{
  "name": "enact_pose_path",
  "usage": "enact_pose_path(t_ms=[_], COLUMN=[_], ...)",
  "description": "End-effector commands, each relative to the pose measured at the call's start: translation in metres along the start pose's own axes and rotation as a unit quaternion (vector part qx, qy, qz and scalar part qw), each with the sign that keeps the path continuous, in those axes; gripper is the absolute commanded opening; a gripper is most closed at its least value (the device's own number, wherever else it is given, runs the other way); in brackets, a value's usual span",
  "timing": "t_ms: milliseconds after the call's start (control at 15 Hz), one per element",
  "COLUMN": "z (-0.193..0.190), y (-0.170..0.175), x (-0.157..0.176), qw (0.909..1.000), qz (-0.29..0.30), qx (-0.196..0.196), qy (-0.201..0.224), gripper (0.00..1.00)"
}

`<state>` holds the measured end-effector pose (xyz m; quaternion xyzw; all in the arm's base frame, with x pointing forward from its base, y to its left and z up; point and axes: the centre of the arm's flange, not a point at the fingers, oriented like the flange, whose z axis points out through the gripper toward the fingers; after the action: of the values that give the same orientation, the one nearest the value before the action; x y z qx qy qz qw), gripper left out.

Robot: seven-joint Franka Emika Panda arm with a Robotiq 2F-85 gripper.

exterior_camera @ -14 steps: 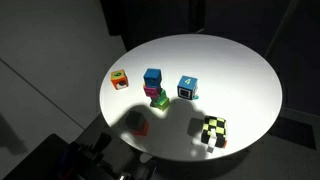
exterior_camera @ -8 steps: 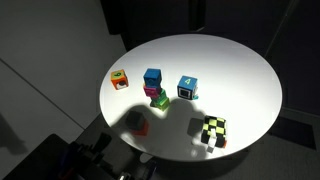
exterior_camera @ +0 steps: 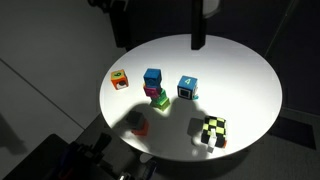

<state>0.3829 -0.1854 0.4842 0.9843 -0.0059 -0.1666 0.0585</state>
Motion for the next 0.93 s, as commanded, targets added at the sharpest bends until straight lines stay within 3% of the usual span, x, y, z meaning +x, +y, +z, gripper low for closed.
enact_pose_path(t_ms=[0,867], z=[0.012,0.054], y=[0.002,-0.021], x=[0.022,0.113], qw=[1.0,0.9955], qz=[-0.003,-0.028], qx=[-0.007,-0.037], qy=[-0.001,0.083], gripper=[1.0,1.0])
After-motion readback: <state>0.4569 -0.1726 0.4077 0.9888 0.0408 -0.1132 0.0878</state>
